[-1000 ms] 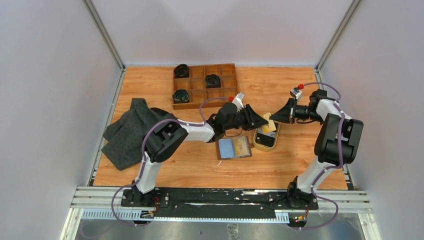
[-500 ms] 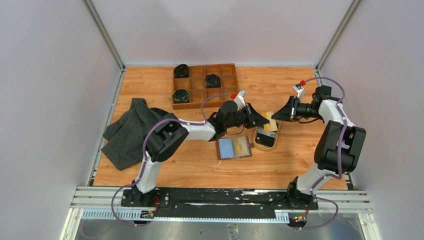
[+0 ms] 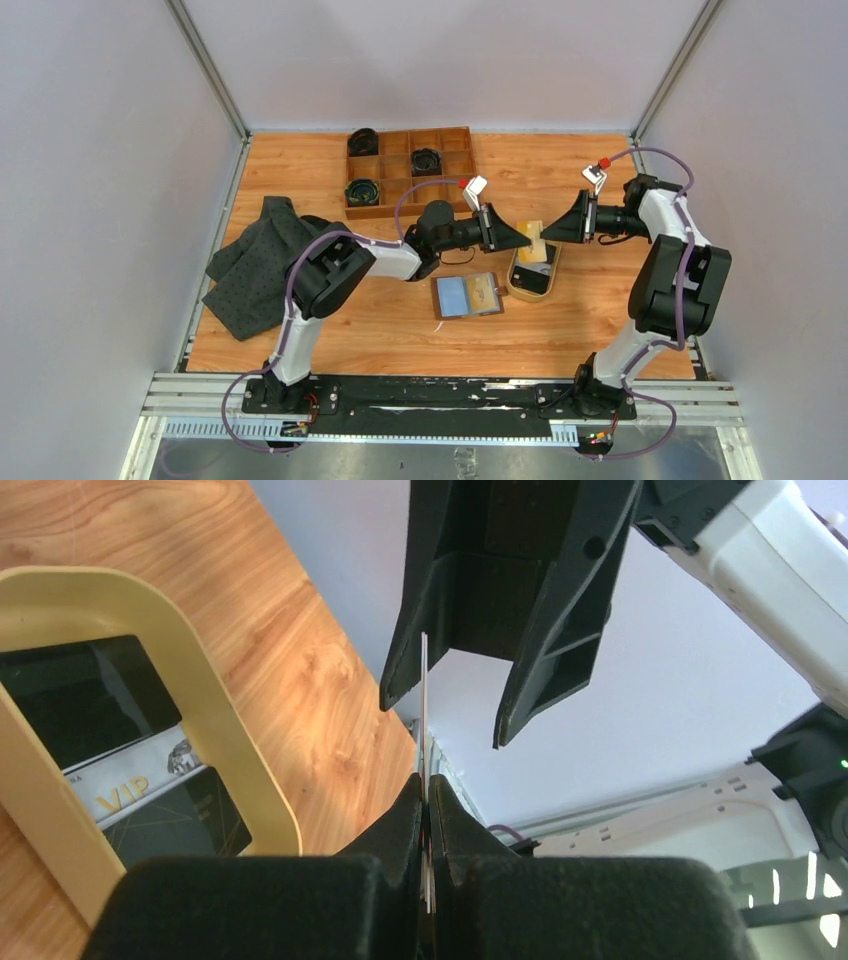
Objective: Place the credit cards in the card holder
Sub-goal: Pick up the credit card from the storage box, then place the credit card in the storage box.
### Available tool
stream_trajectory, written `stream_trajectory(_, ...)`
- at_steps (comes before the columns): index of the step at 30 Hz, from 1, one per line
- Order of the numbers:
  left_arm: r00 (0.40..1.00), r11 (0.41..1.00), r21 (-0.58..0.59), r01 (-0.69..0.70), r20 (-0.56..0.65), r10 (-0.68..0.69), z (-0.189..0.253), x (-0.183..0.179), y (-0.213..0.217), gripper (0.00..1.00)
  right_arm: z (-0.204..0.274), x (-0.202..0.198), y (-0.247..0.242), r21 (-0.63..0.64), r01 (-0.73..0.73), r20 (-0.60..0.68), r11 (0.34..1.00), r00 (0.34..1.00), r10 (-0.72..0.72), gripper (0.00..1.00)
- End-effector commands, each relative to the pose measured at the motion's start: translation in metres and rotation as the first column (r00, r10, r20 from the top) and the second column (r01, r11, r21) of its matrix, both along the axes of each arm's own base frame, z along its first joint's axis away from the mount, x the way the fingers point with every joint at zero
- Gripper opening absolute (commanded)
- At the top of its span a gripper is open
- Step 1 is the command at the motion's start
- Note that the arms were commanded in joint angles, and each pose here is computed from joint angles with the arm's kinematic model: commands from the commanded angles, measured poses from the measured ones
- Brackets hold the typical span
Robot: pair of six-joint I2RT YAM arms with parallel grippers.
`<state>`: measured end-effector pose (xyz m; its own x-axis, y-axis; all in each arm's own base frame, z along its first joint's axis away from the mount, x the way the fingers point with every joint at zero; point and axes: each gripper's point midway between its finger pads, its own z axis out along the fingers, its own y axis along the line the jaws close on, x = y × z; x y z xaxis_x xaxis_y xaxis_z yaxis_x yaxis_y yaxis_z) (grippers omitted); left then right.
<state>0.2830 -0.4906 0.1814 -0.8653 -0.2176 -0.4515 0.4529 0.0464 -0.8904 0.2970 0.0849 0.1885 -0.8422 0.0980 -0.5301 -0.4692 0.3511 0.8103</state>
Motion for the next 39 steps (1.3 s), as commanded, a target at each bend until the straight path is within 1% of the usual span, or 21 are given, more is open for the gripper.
stream_trajectory(1,0.993,0.994,-0.054,0.096,0.08,-0.092,0.007,-0.01,-0.002,0.0,0.016,-0.009,0.008,0.089,-0.037,0.031,0.995,0.999,0.034,0.52)
stream_trajectory(4,0.987,0.989,-0.055,0.138,0.086,-0.133,0.006,-0.014,-0.005,0.0,0.022,-0.012,0.014,0.113,-0.068,0.044,0.991,0.997,0.063,0.49)
stream_trajectory(6,0.984,0.986,-0.046,0.158,0.093,-0.153,0.004,-0.017,-0.005,0.0,0.024,-0.013,0.016,0.122,-0.081,0.05,0.989,0.996,0.075,0.43)
stream_trajectory(10,0.98,0.983,-0.039,0.18,0.098,-0.176,0.002,-0.02,-0.006,0.0,0.024,-0.012,0.018,0.132,-0.088,0.048,0.987,0.995,0.083,0.13)
stream_trajectory(12,0.98,0.983,-0.04,0.181,0.096,-0.177,0.002,-0.019,-0.006,0.0,0.025,-0.013,0.019,0.134,-0.093,0.048,0.987,0.995,0.087,0.02)
stream_trajectory(13,0.98,0.983,-0.042,0.179,0.093,-0.174,0.002,-0.018,-0.007,0.02,0.025,-0.013,0.019,0.133,-0.095,0.048,0.987,0.995,0.089,0.0)
stream_trajectory(16,0.982,0.984,-0.058,0.17,0.092,-0.164,0.007,-0.019,-0.005,0.21,0.026,-0.014,0.019,0.131,-0.097,0.051,0.987,0.995,0.091,0.0)
stream_trajectory(19,0.988,0.992,-0.028,0.124,0.097,-0.121,0.005,-0.017,0.002,0.43,0.026,-0.013,0.018,0.128,-0.093,0.046,0.987,0.995,0.088,0.0)
stream_trajectory(21,0.993,0.997,0.018,0.075,0.091,-0.076,-0.003,-0.015,0.007,0.53,0.023,-0.011,0.017,0.126,-0.085,0.036,0.988,0.996,0.081,0.0)
stream_trajectory(22,0.994,0.998,0.034,0.054,0.093,-0.057,-0.006,-0.015,0.008,0.56,0.021,-0.009,0.016,0.122,-0.082,0.034,0.989,0.996,0.079,0.0)
stream_trajectory(26,0.997,0.997,0.078,-0.013,0.072,0.008,-0.014,-0.014,0.009,0.61,0.016,-0.007,0.014,0.109,-0.074,0.012,0.991,0.997,0.073,0.0)
stream_trajectory(32,0.996,0.997,0.063,-0.048,0.082,0.042,0.001,-0.018,0.004,0.64,0.004,-0.006,0.011,0.058,-0.063,-0.031,0.996,0.997,0.064,0.0)
stream_trajectory(35,0.995,0.997,0.055,-0.059,0.078,0.055,0.009,-0.02,0.004,0.63,-0.001,-0.004,0.009,0.031,-0.055,-0.045,0.998,0.997,0.057,0.0)
stream_trajectory(39,0.997,0.998,0.048,-0.052,0.058,0.049,0.013,-0.023,0.001,0.58,-0.007,-0.003,0.007,0.0,-0.04,-0.057,0.999,0.998,0.04,0.0)
